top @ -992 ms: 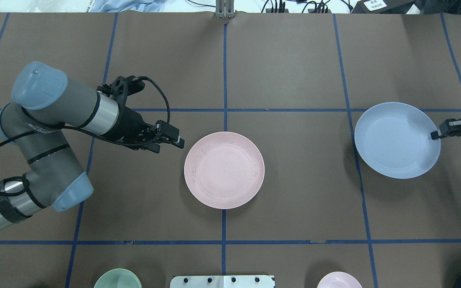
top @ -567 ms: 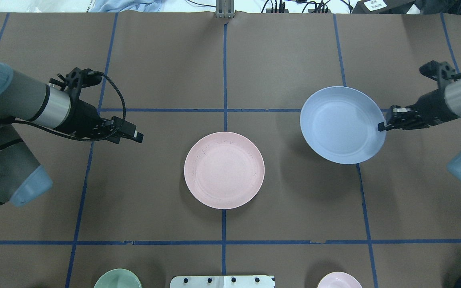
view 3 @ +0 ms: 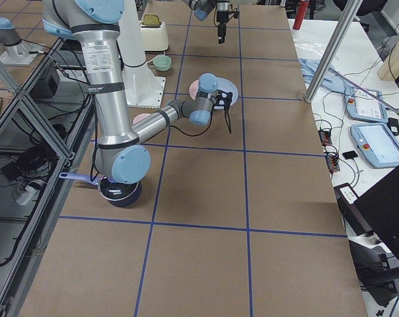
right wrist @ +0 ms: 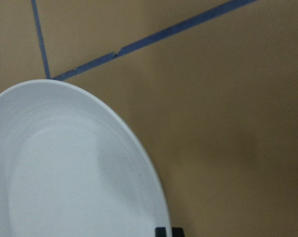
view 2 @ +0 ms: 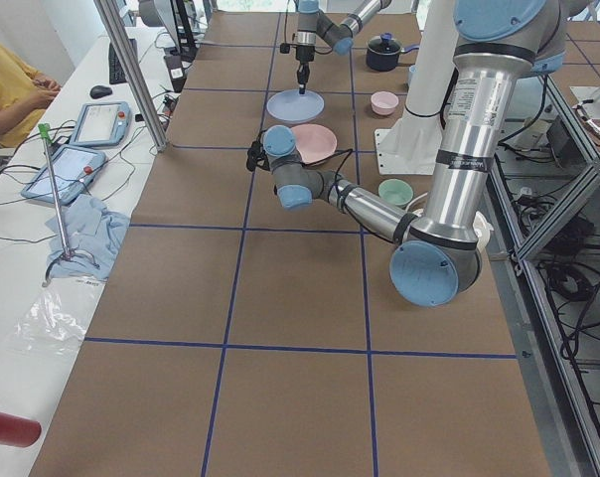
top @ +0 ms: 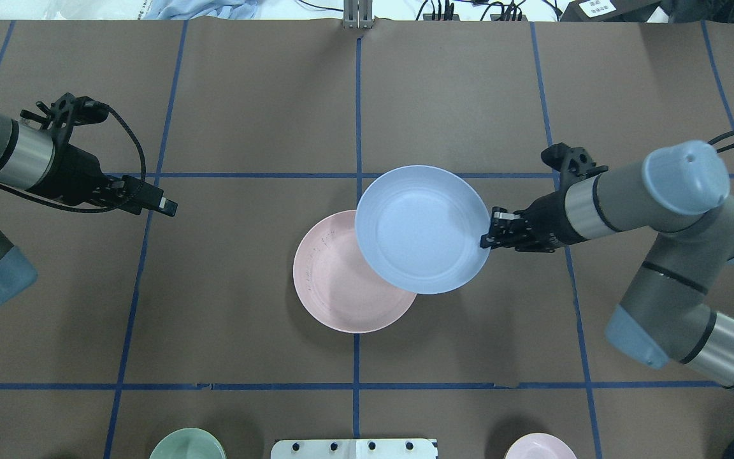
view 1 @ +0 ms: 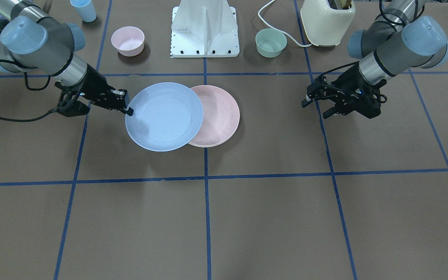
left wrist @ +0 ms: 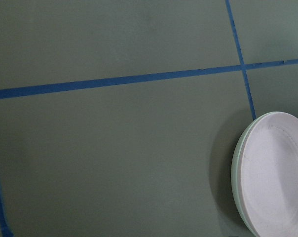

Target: Stack three plates with pink and blue

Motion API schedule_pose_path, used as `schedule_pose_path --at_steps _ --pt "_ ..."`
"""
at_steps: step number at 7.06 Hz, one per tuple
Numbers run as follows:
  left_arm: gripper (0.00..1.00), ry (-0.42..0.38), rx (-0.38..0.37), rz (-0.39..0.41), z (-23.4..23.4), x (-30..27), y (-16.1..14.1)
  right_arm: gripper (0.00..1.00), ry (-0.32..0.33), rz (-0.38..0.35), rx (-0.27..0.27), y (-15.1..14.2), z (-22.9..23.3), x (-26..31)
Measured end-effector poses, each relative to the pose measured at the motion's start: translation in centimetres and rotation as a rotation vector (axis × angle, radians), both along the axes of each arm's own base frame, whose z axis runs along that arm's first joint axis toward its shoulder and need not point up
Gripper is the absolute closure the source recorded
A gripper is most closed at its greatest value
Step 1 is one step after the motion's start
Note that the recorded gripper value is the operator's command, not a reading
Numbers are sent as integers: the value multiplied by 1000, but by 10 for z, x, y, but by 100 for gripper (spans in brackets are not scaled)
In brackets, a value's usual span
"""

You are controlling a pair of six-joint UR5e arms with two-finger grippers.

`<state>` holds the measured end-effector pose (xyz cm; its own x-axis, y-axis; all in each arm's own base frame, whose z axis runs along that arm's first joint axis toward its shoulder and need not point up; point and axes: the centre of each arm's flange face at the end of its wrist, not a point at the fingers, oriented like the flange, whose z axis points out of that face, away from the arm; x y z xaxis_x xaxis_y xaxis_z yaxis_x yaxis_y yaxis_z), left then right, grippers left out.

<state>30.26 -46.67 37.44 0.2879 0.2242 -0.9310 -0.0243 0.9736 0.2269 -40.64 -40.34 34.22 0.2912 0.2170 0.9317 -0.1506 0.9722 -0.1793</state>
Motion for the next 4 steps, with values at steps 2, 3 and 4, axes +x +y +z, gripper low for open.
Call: schedule_pose_path --at_steps 2,3,4 --pt "10 -1 -1 0 1 0 0 100 40 18 -32 29 -46 -64" --pt "9 -3 -3 0 3 0 0 100 58 20 -38 35 -58 -78" --pt "9 -3 -4 0 3 0 1 100 66 19 -40 39 -63 -83"
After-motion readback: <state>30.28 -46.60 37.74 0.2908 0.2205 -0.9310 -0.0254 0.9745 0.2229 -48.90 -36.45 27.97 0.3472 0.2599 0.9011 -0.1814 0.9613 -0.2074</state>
